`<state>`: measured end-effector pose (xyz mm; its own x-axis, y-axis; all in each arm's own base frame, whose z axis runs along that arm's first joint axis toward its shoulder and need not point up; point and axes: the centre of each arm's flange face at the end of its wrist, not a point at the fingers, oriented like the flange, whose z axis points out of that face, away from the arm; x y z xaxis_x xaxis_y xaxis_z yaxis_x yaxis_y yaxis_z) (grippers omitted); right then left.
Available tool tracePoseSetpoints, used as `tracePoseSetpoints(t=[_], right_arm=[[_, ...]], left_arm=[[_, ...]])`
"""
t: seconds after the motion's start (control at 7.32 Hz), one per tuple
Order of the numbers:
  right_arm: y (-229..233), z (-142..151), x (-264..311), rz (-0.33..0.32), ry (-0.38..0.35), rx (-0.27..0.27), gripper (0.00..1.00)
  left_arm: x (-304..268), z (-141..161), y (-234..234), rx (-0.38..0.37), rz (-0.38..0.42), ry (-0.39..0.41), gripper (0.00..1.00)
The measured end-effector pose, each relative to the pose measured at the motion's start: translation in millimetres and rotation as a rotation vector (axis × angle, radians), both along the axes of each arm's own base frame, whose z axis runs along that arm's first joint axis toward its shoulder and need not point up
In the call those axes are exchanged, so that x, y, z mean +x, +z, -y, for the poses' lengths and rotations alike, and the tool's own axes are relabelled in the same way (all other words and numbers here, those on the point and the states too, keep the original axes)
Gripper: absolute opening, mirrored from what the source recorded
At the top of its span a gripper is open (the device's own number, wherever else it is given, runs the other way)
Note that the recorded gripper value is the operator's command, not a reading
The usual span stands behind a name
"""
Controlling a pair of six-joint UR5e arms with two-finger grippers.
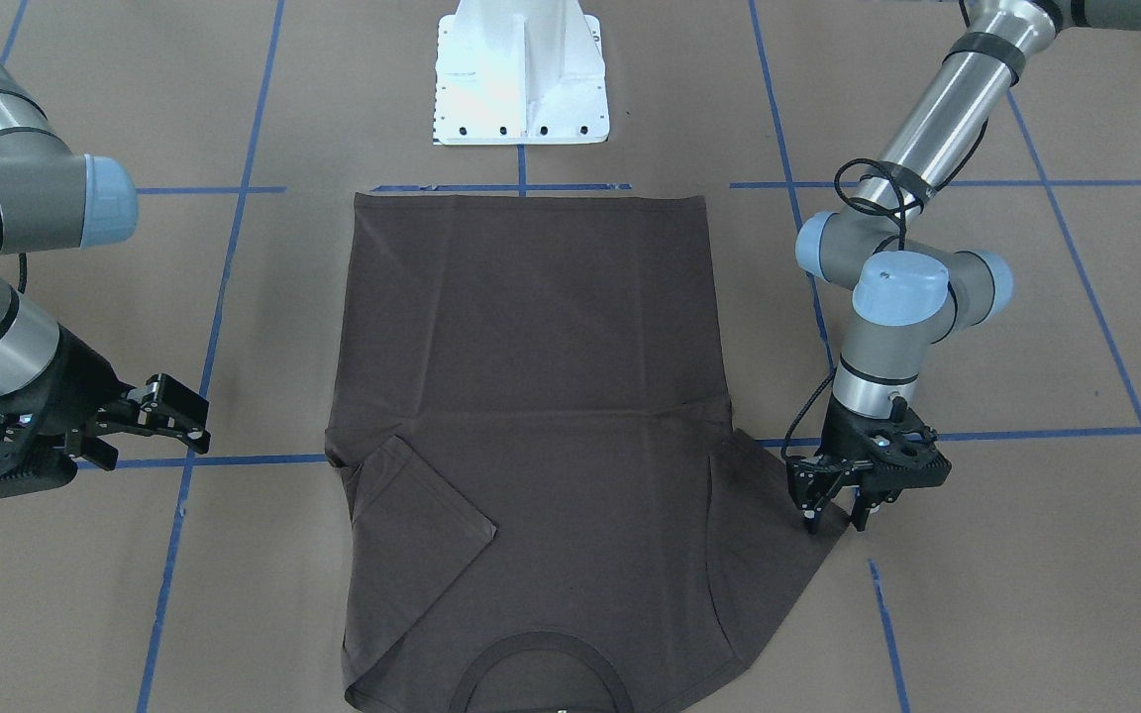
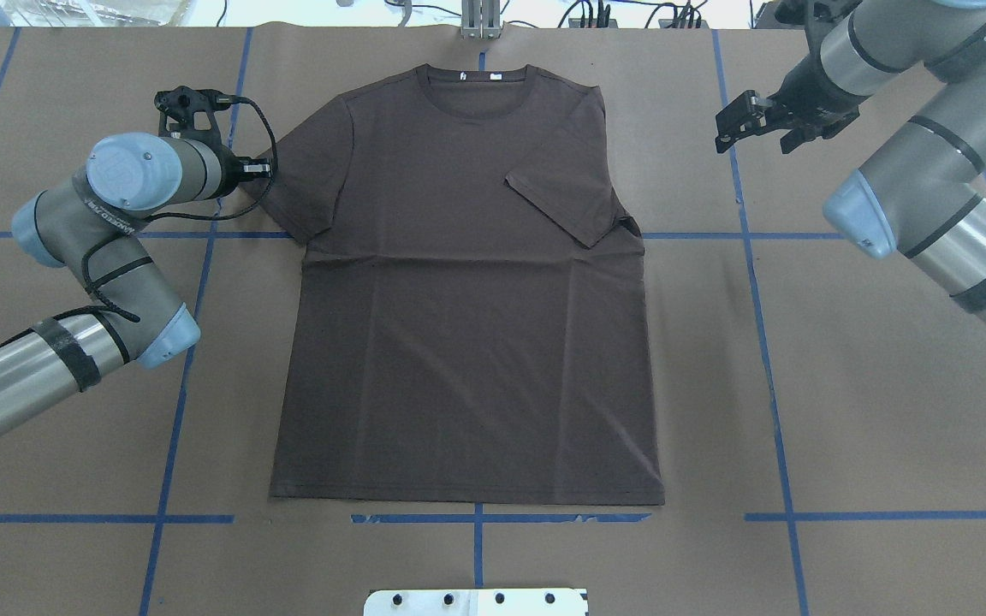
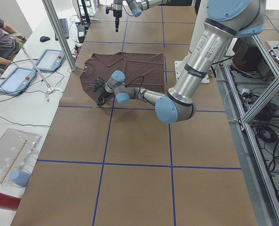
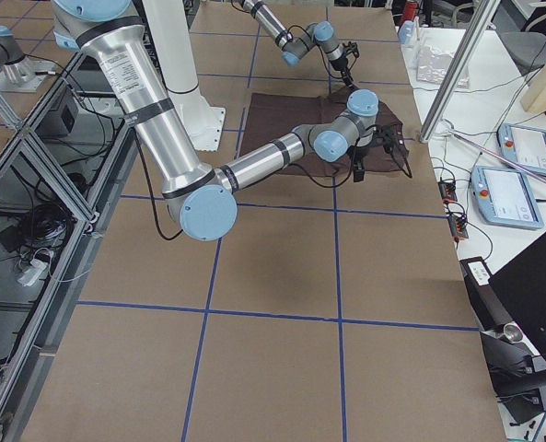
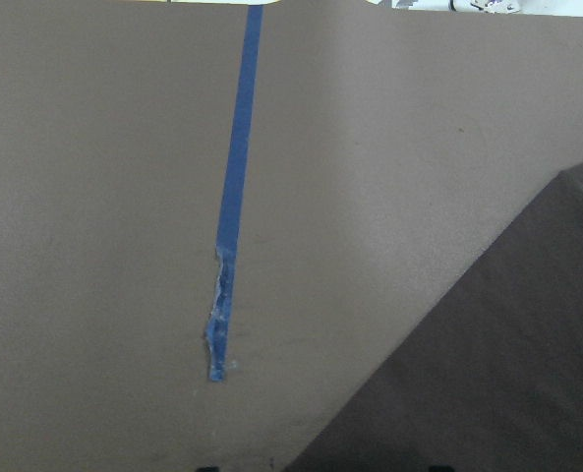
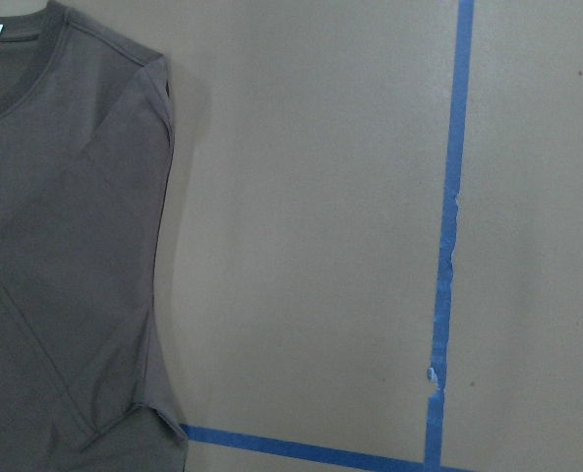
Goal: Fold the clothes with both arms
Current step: 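Raise the right gripper while the left gripper approaches the other sleeve, then grasp the sleeve nearest the left gripper and fold it inward across the shirt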
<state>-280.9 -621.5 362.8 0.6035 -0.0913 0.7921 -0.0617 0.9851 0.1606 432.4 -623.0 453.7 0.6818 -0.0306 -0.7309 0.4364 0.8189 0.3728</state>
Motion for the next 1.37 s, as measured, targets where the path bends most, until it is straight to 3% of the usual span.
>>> tracePoseSetpoints(t=[0.14, 0.55, 0.68, 0.96, 1.37], right_arm=[[0.3, 0.1, -0.1, -0.001, 0.0, 0.0, 1.0], [0.5, -0.1, -0.6, -0.001, 0.0, 0.001, 1.0], [0.8, -0.6, -0.4, -0.001, 0.0, 0.001, 1.0], [1.6, -1.7, 0.7, 0.0, 0.0, 0.0, 1.0], [4.4, -1.7, 0.8, -0.001, -0.002, -0.003, 1.0]], left_arm=[[0.1, 0.0, -0.6, 0.002, 0.0, 0.001, 0.0], [0.3, -0.5, -11.3, 0.015, -0.008, 0.011, 0.0], [1.8, -0.5, -32.0, 0.012, -0.015, 0.017, 0.0], [17.7, 9.7, -120.4, -0.062, -0.034, 0.002, 0.0], [99.8, 27.2, -204.9, -0.162, -0.132, -0.042, 0.0]])
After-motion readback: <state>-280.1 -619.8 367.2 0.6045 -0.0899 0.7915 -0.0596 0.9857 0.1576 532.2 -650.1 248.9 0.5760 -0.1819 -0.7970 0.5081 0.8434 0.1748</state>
